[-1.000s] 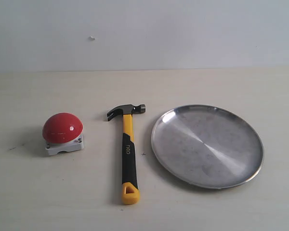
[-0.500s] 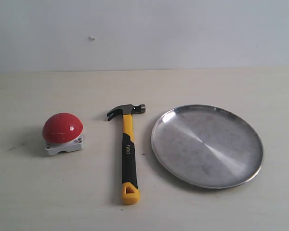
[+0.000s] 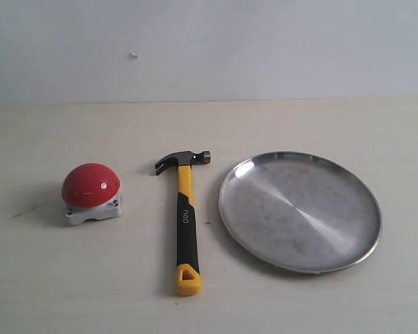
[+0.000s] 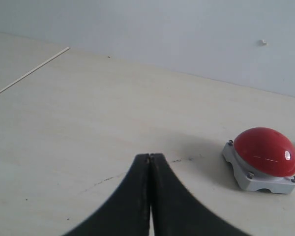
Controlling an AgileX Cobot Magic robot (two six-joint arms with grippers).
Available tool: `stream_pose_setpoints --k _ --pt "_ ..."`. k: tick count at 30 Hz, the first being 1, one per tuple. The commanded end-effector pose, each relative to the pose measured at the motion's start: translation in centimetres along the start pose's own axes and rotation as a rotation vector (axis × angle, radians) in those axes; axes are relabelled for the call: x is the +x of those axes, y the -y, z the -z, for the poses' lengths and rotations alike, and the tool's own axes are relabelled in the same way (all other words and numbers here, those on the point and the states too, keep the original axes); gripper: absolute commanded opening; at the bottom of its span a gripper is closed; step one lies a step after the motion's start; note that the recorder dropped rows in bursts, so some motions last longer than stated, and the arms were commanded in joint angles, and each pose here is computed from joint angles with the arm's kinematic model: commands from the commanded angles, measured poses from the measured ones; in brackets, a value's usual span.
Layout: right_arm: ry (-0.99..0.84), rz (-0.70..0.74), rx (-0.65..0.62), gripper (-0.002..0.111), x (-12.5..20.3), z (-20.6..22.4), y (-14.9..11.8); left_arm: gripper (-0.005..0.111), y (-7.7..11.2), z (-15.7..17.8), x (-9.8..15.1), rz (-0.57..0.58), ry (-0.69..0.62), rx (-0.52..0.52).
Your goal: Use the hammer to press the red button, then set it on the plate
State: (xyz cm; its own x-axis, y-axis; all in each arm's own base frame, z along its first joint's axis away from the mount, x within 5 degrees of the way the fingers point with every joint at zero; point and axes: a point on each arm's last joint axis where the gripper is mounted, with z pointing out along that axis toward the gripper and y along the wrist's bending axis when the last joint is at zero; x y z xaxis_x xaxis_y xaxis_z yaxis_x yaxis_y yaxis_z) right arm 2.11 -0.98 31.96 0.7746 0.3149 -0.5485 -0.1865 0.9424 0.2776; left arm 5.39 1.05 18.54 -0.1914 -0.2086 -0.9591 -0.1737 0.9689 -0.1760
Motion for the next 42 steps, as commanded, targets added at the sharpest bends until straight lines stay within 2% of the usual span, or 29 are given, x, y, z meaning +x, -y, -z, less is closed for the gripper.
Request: stream_pose_setpoints --k 1,4,8,11,14,16,19,21,26,33,38,42 --pt "-0.219 0.096 0.039 0.0 1.1 -4.7 -0.4 0.0 0.0 0.0 0.0 -0.001 0.007 0.001" --pt "-0.503 0.138 0.069 0.0 4.8 -8.8 0.0 0.0 0.0 0.0 0.0 -0.001 0.007 0.001" --pt "-0.958 0.175 0.167 0.0 12.1 -13.9 1.7 0.0 0.0 0.0 0.0 -0.001 0.007 0.001" --pt "-1.314 0.183 0.253 0.0 17.4 -16.0 3.1 0.0 0.0 0.0 0.0 -0.001 0.007 0.001" --pt "-1.599 0.17 0.329 0.0 21.0 -17.4 4.0 0.0 0.0 0.0 0.0 -0.001 0.007 0.001" --pt "-1.757 0.159 0.321 0.0 23.1 -17.9 4.1 0.0 0.0 0.0 0.0 -0.001 0.007 0.001" --pt "-1.969 0.143 0.195 0.0 26.5 -16.8 2.4 0.0 0.0 0.0 0.0 -0.001 0.007 0.001" --pt "-2.054 0.168 0.114 0.0 28.4 -16.0 0.4 0.0 0.0 0.0 0.0 -0.001 0.007 0.001" --pt "-2.136 0.24 0.146 0.0 32.2 -14.9 -4.4 0.0 0.0 0.0 0.0 -0.001 0.007 0.001" --pt "-2.213 0.255 0.019 0.0 37.4 -12.5 -11.3 0.0 0.0 0.0 0.0 -0.001 0.007 0.001" --pt "-2.296 0.304 -0.055 0.0 40.3 -10.2 -14.4 0.0 0.0 0.0 0.0 -0.001 0.007 0.001" --pt "-2.387 0.309 -0.05 0.0 42.7 -8.8 -15.5 0.0 0.0 0.0 0.0 -0.003 0.005 0.009"
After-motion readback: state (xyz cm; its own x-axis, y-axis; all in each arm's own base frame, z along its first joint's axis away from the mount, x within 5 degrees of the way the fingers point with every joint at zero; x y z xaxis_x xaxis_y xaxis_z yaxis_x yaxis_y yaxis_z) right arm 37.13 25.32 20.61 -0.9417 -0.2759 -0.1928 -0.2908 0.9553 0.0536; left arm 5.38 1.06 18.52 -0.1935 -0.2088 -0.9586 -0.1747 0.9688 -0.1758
